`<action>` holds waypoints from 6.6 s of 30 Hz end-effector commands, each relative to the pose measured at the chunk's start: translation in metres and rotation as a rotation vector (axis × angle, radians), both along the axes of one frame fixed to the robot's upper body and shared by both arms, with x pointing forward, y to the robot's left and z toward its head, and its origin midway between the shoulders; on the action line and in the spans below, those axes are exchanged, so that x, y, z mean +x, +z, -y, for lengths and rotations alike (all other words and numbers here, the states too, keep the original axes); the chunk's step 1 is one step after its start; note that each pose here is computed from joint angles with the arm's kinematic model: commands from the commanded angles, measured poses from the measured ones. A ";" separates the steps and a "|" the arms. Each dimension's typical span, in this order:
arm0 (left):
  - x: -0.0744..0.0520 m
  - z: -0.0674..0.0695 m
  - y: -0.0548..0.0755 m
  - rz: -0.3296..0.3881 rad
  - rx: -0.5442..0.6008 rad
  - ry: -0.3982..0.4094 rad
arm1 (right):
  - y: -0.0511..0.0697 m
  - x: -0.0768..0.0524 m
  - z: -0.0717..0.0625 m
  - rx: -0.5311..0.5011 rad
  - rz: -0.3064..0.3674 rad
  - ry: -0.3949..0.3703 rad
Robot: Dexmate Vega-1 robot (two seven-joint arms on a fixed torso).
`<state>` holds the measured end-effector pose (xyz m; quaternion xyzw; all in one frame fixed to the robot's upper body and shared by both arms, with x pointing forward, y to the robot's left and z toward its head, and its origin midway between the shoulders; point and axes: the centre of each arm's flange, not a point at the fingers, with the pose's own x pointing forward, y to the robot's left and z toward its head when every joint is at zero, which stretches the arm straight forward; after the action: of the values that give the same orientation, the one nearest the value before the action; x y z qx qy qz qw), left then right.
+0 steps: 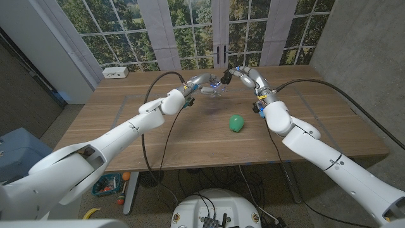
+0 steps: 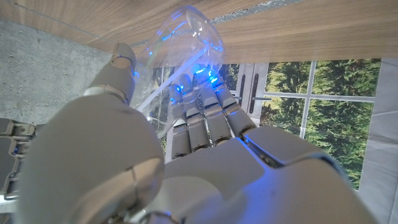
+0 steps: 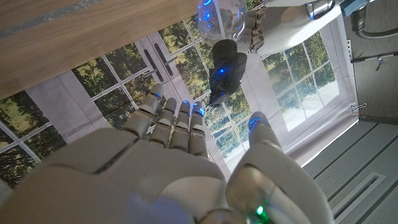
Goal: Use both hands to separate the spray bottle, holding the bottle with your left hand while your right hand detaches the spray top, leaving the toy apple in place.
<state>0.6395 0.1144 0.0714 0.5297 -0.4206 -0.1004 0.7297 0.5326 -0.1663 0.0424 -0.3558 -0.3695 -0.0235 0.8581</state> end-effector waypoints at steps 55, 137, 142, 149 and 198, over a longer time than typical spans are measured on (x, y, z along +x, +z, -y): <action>0.012 0.005 0.000 -0.070 0.028 0.002 | -0.001 -0.002 -0.003 0.001 -0.023 0.249; 0.009 0.005 0.002 -0.078 0.014 -0.027 | 0.004 -0.001 0.003 0.044 -0.116 0.209; 0.009 0.006 0.002 -0.075 0.017 -0.026 | 0.001 0.000 0.008 0.087 -0.115 0.291; 0.007 0.006 0.002 -0.071 0.017 -0.028 | -0.009 -0.003 0.016 0.265 0.024 0.334; -0.012 0.003 -0.015 0.175 -0.271 0.012 | -0.019 -0.042 0.007 0.513 -0.158 -0.172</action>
<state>0.6328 0.1069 0.0628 0.4884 -0.4455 -0.0489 0.7488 0.4948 -0.1757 0.0153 -0.1460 -0.2955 -0.1974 0.9232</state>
